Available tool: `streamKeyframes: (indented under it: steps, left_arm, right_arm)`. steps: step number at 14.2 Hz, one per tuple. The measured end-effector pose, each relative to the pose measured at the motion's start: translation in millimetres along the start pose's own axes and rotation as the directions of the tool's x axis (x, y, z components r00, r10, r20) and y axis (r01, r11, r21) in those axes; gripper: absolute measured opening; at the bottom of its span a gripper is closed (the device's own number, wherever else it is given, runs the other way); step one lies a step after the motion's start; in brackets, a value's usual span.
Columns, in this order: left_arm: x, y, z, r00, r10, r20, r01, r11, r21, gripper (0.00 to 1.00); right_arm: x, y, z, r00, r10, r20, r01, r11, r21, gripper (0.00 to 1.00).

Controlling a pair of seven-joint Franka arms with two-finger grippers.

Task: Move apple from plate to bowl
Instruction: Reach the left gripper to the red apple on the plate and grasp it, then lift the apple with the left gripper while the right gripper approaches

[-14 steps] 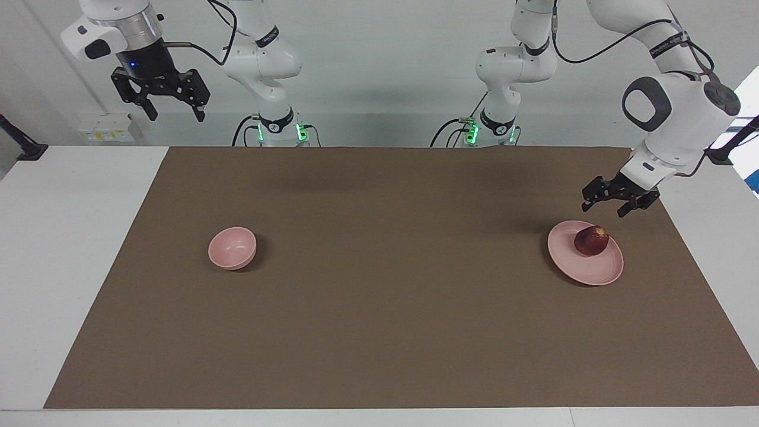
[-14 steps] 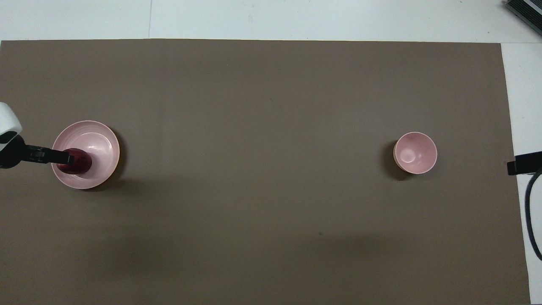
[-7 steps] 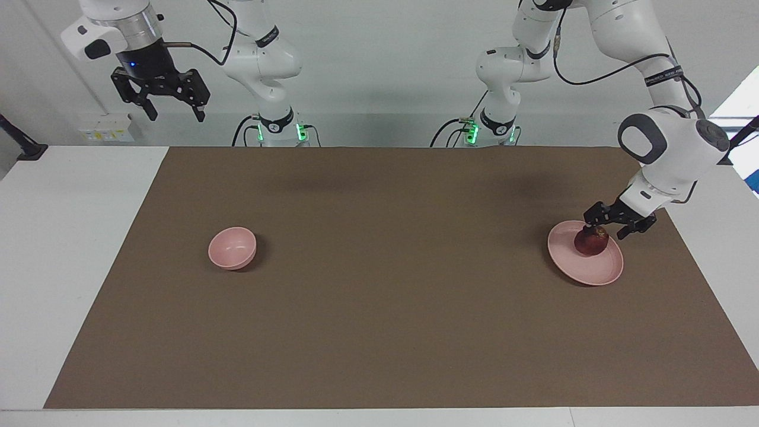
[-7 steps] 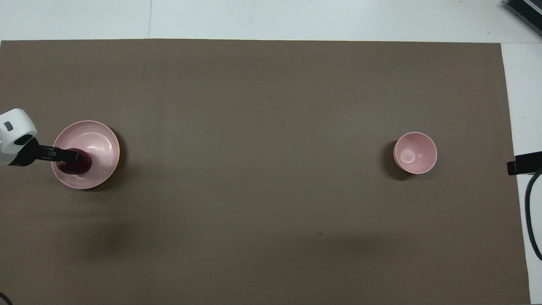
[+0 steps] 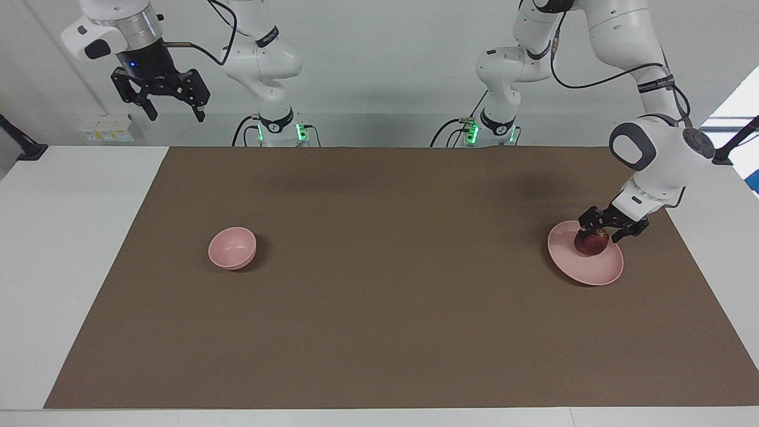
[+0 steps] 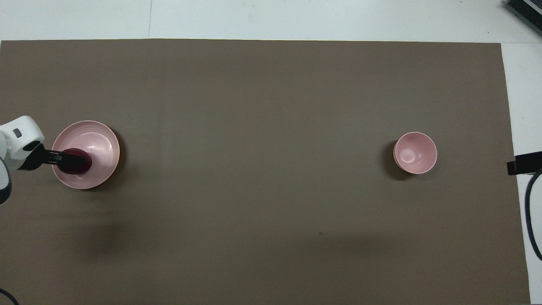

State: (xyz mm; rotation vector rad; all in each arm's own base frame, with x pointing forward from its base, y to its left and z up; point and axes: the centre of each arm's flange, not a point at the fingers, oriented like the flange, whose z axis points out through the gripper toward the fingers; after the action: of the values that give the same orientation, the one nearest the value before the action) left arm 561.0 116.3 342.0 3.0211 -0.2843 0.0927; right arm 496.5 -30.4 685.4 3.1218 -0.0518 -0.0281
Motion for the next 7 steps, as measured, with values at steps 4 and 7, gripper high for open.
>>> streamKeyframes:
  steps: [4,7]
  left_arm:
    - [2.8,2.6,3.3,1.0,-0.006,-0.011,0.006,1.0,-0.01,0.76]
    - [3.2,3.4,2.7,1.0,-0.003,-0.01,0.003,1.0,-0.012,0.73]
  right_arm:
    - [0.0,0.0,0.0,1.0,0.0,0.0,0.0,1.0,0.0,1.0]
    - [0.0,0.0,0.0,1.0,0.0,0.0,0.0,1.0,0.0,1.0]
